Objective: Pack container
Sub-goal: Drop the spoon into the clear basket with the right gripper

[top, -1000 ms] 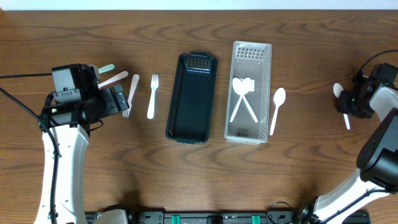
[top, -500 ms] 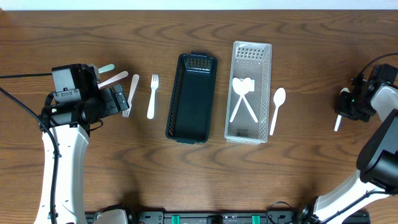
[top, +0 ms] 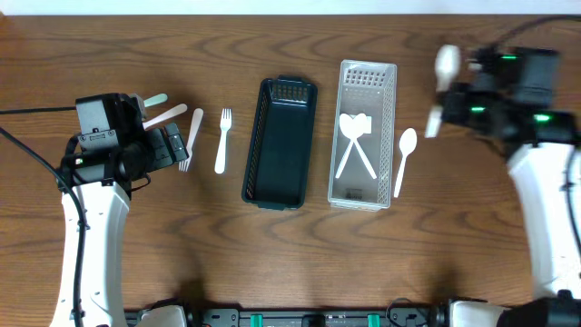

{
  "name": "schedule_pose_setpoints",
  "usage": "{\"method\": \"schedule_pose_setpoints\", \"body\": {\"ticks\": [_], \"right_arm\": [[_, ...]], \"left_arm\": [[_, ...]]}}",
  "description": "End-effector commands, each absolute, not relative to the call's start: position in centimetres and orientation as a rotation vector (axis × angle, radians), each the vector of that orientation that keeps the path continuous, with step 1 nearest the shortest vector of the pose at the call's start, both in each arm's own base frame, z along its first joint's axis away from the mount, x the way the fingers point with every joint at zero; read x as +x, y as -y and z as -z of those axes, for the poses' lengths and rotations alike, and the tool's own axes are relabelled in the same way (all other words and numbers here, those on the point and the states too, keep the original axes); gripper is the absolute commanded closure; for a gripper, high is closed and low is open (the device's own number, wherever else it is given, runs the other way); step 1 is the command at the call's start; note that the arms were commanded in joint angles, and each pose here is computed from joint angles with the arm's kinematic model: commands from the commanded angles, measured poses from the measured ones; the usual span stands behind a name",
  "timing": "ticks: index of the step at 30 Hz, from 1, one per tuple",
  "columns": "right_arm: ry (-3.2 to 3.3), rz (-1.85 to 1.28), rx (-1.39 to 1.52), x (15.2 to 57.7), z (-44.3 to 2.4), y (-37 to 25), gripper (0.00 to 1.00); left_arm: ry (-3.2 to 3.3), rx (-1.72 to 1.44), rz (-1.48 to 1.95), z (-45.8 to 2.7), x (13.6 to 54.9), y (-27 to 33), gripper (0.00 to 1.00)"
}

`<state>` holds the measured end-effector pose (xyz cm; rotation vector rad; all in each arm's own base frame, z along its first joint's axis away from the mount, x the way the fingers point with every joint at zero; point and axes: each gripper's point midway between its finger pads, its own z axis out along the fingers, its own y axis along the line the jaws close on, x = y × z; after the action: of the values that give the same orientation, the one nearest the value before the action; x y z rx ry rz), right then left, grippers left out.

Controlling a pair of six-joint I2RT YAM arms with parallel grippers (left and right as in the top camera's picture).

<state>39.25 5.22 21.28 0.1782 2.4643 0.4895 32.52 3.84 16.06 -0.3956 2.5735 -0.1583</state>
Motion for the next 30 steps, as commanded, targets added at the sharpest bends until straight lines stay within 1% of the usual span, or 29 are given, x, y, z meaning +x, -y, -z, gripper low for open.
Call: {"method": "schedule_pose_setpoints", "body": {"ticks": [1,3,6,7,9,11,12,14,15,17,21,24,27,30], "right_arm": [[-2.584,-0.35,0.288,39.0,-16.7,-8.2,0.99],[-2.623,-0.293,0.265,39.3,-14.1,-10.3,0.99],[-2.675,-0.287,0.19,40.0,-10.6,-13.0,0.98],[-2.689,-0.289,0.17,40.2,-9.5,-13.8,0.94],[-2.702,-0.293,0.148,40.7,-7.8,-14.8,0.8],[-2.702,-0.323,0.13,41.0,-7.4,-15.3,0.75],[-2.695,-0.34,0.112,41.1,-7.6,-15.5,0.7],[-2.656,-0.357,0.058,41.6,-9.1,-15.5,0.52],[-2.624,-0.357,0.035,41.9,-10.4,-15.2,0.46],[-2.561,-0.352,-0.008,42.4,-12.8,-14.6,0.4],[-2.427,-0.309,-0.019,42.4,-18.4,-11.0,0.36],[-2.403,-0.255,0.089,41.9,-20.3,-6.5,0.35],[-2.478,-0.199,0.246,40.5,-19.0,-1.8,0.37],[-2.602,-0.176,0.413,38.5,-15.7,1.3,0.41]], "left_arm": [[-2.559,-0.378,0.159,-16.7,32.9,-3.9,0.02],[-2.559,-0.378,0.158,-16.7,32.9,-4.0,0.02],[-2.559,-0.378,0.159,-16.7,32.9,-3.9,0.02],[-2.559,-0.378,0.159,-16.7,32.9,-3.9,0.02],[-2.559,-0.378,0.159,-16.7,32.9,-3.9,0.02],[-2.559,-0.378,0.159,-16.7,32.9,-3.9,0.02],[-2.559,-0.378,0.159,-16.7,32.9,-3.9,0.02],[-2.559,-0.378,0.158,-16.7,32.9,-4.0,0.02],[-2.559,-0.378,0.159,-16.7,32.9,-3.9,0.02],[-2.559,-0.378,0.158,-16.7,32.9,-4.0,0.02],[-2.559,-0.378,0.159,-16.7,32.9,-3.9,0.02],[-2.559,-0.378,0.159,-16.7,32.9,-3.9,0.02],[-2.559,-0.378,0.159,-16.7,32.9,-3.9,0.02],[-2.559,-0.378,0.158,-16.7,32.9,-4.0,0.02]]}}
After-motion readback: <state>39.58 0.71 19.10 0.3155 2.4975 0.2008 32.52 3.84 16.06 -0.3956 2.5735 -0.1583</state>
